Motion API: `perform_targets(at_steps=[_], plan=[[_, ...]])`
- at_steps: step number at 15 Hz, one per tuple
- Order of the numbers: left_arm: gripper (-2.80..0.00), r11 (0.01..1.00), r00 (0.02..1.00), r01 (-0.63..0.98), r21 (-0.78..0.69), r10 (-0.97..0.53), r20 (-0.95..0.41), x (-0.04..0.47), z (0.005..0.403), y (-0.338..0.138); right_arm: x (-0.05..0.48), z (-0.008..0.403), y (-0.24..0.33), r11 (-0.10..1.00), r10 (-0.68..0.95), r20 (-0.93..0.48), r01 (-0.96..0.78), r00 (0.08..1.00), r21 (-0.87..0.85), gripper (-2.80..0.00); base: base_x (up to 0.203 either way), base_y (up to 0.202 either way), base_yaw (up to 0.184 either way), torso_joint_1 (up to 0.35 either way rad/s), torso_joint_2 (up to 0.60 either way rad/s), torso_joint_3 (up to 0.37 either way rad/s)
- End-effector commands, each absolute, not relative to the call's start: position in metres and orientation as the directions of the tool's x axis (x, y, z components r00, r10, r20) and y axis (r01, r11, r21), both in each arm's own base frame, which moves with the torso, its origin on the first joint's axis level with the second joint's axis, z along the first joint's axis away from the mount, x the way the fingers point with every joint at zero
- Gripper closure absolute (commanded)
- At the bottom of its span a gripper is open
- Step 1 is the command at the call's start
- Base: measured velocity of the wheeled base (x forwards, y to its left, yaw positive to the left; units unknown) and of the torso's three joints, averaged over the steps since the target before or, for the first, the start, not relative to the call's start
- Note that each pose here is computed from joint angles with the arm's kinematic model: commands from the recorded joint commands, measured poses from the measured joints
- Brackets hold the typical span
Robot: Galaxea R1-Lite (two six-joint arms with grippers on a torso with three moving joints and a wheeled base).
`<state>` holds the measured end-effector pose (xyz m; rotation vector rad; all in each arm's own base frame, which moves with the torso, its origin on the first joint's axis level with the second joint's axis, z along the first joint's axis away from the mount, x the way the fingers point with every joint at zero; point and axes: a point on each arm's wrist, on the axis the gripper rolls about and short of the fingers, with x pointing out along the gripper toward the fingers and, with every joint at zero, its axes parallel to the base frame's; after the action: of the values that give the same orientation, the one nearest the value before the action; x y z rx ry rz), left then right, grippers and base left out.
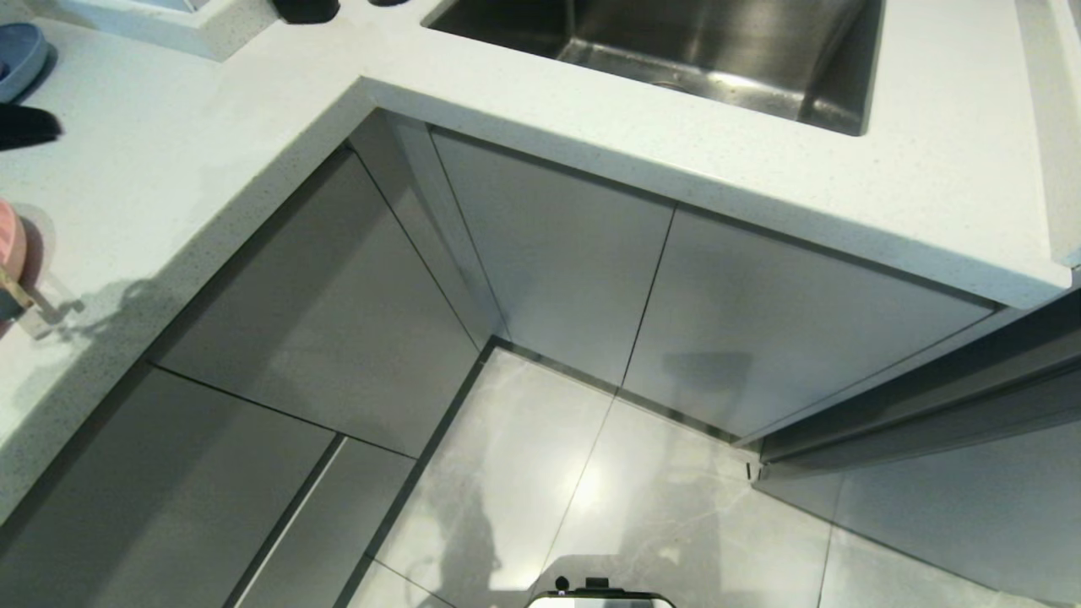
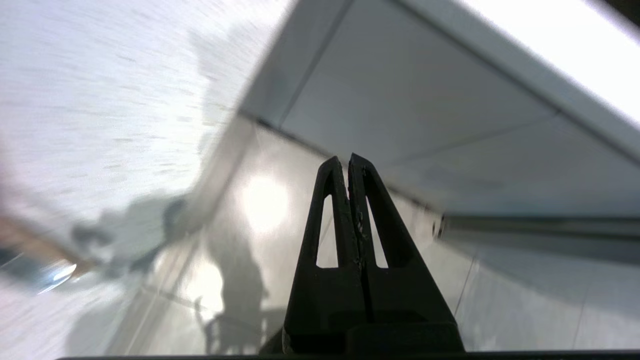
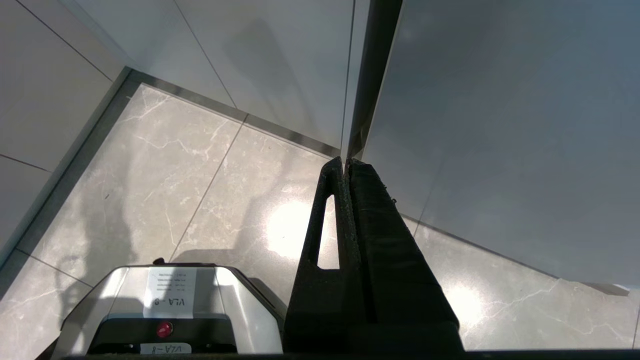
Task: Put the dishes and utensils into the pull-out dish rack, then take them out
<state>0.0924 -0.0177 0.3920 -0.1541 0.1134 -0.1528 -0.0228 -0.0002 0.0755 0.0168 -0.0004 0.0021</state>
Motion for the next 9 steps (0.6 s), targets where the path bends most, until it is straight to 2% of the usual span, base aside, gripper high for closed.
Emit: perform_targets(at_steps=[1, 5, 9], plan=[[0.0, 0.98, 0.993, 0.117, -0.164, -0.114, 0.029, 0.031, 0.393, -0.003, -0.023, 0.075, 0.0, 1.0, 0.003, -0.002, -0.003, 1.0, 0.017, 0.0, 0.0, 0.0, 0.0, 0.0, 0.0, 0.0], [0.0, 0.994, 0.987, 0.094, -0.058, -0.086, 0.135, -0.043, 0.333, -0.002, -0.023, 0.075, 0.0, 1.0, 0.003, -0.002, -0.003, 1.0, 0.018, 0.0, 0.0, 0.0, 0.0, 0.0, 0.0, 0.0], [0.0, 0.998, 0.968, 0.048, 0.035, -0.055, 0.243, -0.057, 0.252, -0.003, -0.023, 0.075, 0.0, 1.0, 0.003, 0.0, -0.003, 1.0, 0.017, 0.0, 0.0, 0.0, 0.0, 0.0, 0.0, 0.0]])
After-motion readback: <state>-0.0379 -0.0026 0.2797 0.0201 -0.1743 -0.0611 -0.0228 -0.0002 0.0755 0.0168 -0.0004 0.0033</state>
